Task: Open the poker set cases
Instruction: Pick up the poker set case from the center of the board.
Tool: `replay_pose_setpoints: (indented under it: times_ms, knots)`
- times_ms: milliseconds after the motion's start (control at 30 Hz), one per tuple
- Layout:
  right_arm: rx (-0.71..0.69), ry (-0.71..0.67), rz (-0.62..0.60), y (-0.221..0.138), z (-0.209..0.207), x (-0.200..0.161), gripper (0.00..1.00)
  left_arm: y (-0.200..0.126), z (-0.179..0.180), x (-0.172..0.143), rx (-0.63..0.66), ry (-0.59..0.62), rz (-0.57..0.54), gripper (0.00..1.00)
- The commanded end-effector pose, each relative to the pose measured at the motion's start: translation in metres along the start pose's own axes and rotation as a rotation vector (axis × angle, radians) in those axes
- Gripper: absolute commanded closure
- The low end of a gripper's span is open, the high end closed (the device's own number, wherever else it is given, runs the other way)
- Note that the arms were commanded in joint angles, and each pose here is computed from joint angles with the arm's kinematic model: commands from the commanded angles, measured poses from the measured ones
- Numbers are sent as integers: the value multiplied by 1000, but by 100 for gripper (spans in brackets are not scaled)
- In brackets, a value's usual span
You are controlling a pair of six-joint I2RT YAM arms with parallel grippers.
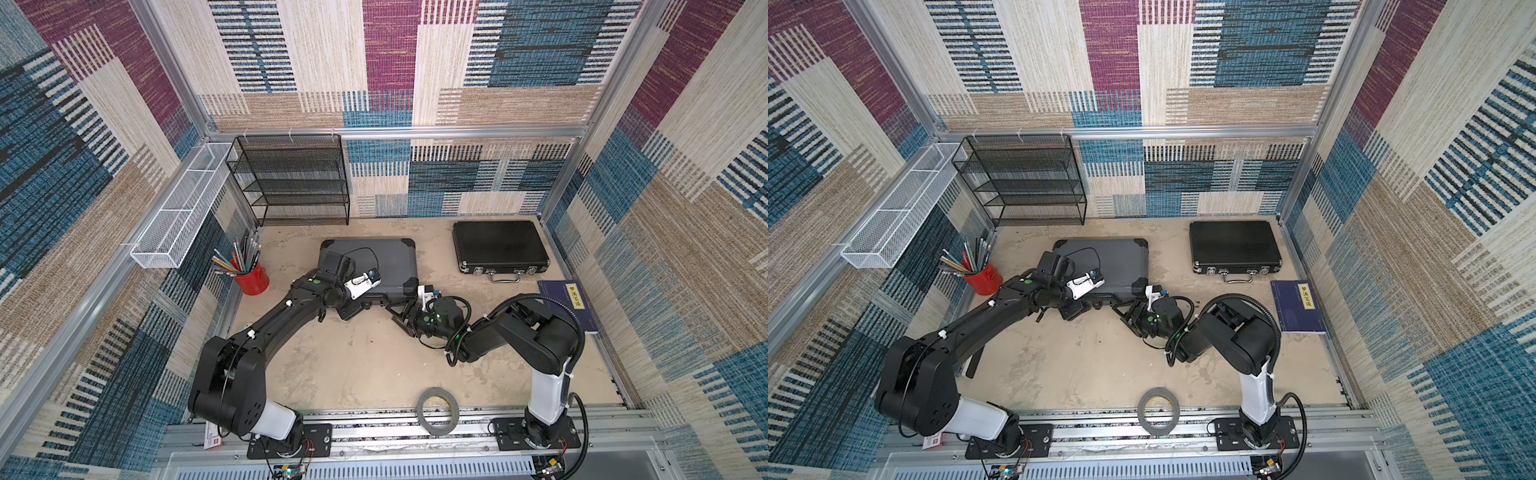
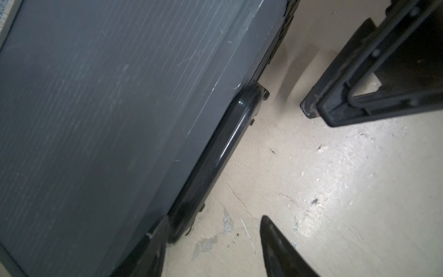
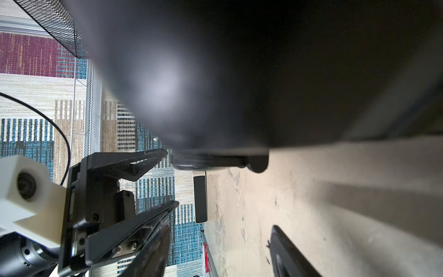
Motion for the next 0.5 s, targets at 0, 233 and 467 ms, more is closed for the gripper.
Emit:
replay_pose_setpoints:
  times_ms: [0, 233, 467]
  knots:
    - [41, -7, 6, 1, 8, 1, 32, 5, 1, 1, -1, 24, 11, 37]
    - [40, -8, 0, 0, 7, 1, 32, 17, 5, 3, 8, 41, 43, 37]
    - [25, -1, 18, 5, -2, -3, 32, 29, 2, -2, 46, 81, 94, 37]
Point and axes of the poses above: each gripper's point midway between its finger pads, its own y axis out along the fingers, its own z axis along the line the jaws close on, x = y × z, the point moved 5 cm from there along -y, back along the fingers, and after that the axes turned 13 degrees about -y, right-handed, at the moved point
